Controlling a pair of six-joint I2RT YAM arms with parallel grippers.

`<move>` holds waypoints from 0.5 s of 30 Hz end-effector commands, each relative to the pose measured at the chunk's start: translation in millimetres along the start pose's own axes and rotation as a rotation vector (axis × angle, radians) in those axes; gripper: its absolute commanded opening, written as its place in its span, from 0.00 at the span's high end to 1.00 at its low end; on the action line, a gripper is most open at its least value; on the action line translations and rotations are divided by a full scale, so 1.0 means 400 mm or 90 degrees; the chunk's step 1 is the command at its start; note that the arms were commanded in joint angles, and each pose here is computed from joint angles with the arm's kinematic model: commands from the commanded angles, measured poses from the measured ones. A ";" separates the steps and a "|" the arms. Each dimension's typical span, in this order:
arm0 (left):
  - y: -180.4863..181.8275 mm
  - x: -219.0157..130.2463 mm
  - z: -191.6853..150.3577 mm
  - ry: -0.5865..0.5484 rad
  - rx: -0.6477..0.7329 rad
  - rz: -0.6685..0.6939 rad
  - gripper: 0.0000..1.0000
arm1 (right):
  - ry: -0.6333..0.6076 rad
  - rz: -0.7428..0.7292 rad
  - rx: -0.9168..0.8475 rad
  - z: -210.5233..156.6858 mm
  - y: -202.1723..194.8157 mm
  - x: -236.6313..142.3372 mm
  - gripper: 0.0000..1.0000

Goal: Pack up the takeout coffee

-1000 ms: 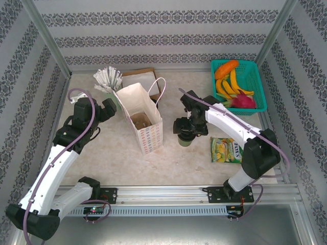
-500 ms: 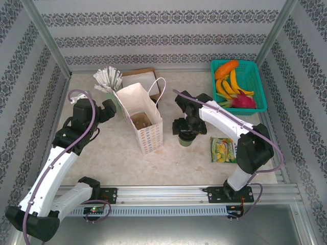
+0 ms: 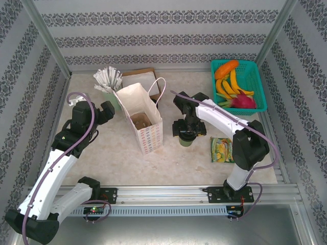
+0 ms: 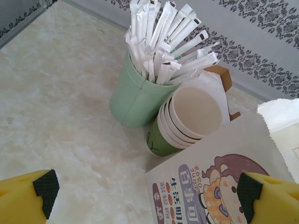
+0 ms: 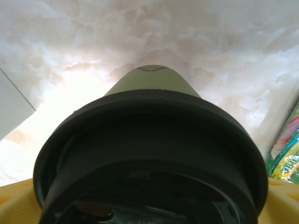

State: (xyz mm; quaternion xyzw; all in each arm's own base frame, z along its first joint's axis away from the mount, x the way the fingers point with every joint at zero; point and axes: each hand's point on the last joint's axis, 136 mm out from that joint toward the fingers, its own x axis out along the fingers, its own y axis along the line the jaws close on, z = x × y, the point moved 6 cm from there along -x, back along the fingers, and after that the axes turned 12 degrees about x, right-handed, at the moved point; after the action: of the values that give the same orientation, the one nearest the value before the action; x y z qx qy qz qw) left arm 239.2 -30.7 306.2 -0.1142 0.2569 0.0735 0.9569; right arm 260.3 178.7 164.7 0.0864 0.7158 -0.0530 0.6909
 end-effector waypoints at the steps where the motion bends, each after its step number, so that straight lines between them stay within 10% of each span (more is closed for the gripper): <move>1: 0.012 0.002 -0.001 -0.006 -0.008 0.013 0.00 | 0.013 -0.044 -0.026 -0.002 -0.008 -0.016 0.02; 15: 0.013 0.012 -0.005 0.002 0.009 0.021 0.00 | 0.035 -0.043 -0.021 0.009 -0.005 -0.007 0.02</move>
State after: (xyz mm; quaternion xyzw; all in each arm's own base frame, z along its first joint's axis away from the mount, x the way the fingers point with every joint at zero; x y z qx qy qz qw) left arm 239.8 -30.9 302.7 -0.1119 0.2618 0.0746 0.9557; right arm 264.4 178.5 169.9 0.0584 0.7295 -0.0574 0.6791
